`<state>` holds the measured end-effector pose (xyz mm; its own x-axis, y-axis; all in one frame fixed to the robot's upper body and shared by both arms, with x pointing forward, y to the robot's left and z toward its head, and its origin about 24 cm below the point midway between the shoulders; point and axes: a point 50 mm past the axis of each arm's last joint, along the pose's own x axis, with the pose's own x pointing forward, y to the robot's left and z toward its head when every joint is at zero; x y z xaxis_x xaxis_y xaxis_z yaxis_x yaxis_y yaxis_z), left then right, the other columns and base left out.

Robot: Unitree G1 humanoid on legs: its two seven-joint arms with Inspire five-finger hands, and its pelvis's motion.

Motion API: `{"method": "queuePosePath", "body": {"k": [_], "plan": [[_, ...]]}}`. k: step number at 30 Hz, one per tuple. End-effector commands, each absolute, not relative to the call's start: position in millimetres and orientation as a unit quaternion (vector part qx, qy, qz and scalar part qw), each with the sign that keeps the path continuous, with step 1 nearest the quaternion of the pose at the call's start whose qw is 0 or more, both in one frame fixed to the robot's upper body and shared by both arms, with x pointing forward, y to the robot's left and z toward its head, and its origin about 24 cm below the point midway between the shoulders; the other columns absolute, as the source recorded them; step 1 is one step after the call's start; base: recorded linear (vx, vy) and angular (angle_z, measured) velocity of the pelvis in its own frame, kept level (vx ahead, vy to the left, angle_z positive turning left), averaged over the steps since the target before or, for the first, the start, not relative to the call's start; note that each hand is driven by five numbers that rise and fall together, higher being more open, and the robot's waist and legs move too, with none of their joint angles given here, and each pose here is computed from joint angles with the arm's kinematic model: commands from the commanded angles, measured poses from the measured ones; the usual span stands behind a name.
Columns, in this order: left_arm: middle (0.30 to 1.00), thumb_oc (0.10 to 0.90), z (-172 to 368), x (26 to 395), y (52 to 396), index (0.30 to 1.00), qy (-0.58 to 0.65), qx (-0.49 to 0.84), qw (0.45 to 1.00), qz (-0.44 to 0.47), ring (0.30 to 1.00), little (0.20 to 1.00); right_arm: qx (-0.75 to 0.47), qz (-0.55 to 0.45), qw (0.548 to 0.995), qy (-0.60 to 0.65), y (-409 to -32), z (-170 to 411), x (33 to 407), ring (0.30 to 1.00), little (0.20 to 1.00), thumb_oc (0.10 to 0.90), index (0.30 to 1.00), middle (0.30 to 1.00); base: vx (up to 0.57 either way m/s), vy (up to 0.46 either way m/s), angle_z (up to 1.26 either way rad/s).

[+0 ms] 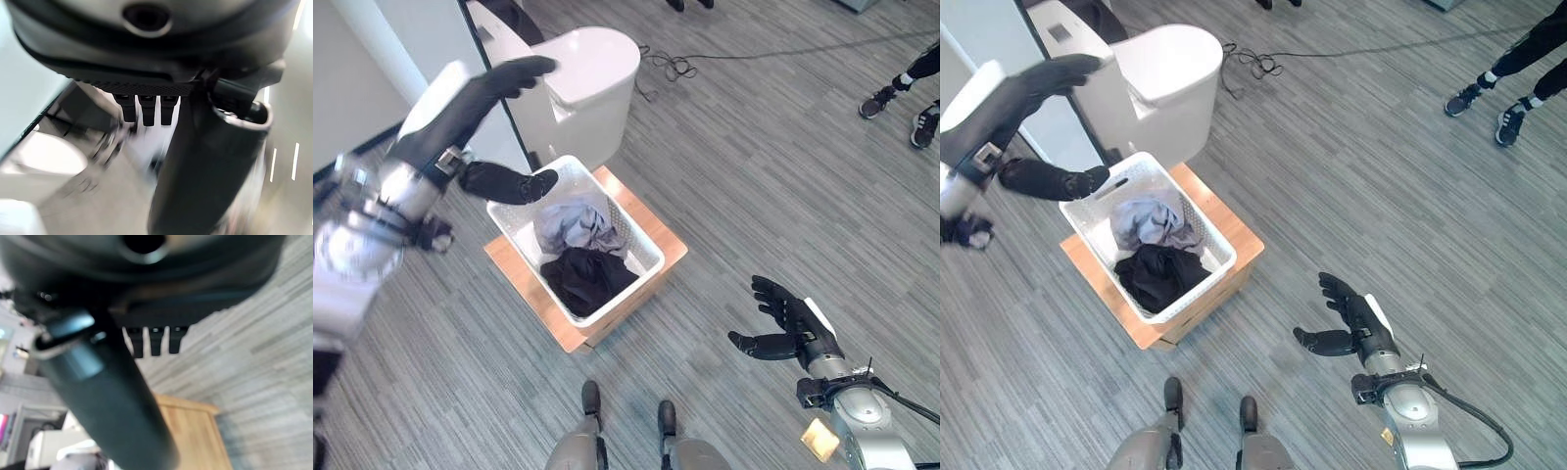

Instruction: Pick up bed clothes into laundry basket.

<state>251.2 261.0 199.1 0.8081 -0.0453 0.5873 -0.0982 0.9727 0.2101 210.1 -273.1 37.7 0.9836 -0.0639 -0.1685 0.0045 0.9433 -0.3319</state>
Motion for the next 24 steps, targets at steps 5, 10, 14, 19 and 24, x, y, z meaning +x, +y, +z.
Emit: {"method": "queuePosePath", "body": {"k": [5, 10, 14, 19, 24], "plan": [[0.9, 0.8, 53.4, 221.2, 239.1, 0.9, -0.078, -0.206, 0.971, 0.096, 0.9, 0.9, -0.133, -0.11, 0.984, -0.039, -263.7, 64.6, 228.6, 0.9, 0.9, 0.8, 0.9, 0.9, 0.02, 0.002, 0.05], [0.9, 0.8, 23.6, 199.2, 222.3, 0.9, -0.009, -0.196, 0.974, 0.108, 0.9, 0.9, -0.072, -0.107, 0.991, -0.038, -241.8, 51.1, 225.7, 0.9, 0.9, 0.8, 0.9, 0.9, -0.02, -0.029, 0.0], [0.9, 0.8, 24.8, 197.0, 221.9, 0.9, -0.019, -0.17, 0.975, 0.141, 0.9, 0.9, -0.052, -0.106, 0.992, -0.05, -232.6, 51.9, 220.3, 0.9, 0.9, 0.8, 0.9, 0.9, -0.01, -0.049, 0.03], [0.9, 0.8, 27.0, 202.5, 212.0, 0.9, -0.027, -0.192, 0.971, 0.137, 0.9, 0.9, -0.049, -0.104, 0.991, -0.066, -229.9, 56.0, 218.8, 0.9, 0.9, 0.8, 0.9, 0.9, -0.01, -0.041, 0.05], [0.9, 0.8, 29.9, 208.0, 207.4, 0.9, -0.03, -0.189, 0.974, 0.121, 0.9, 0.9, -0.041, -0.112, 0.991, -0.061, -230.5, 53.6, 215.4, 0.9, 0.9, 0.8, 0.9, 0.9, 0.0, -0.025, 0.03]]}}
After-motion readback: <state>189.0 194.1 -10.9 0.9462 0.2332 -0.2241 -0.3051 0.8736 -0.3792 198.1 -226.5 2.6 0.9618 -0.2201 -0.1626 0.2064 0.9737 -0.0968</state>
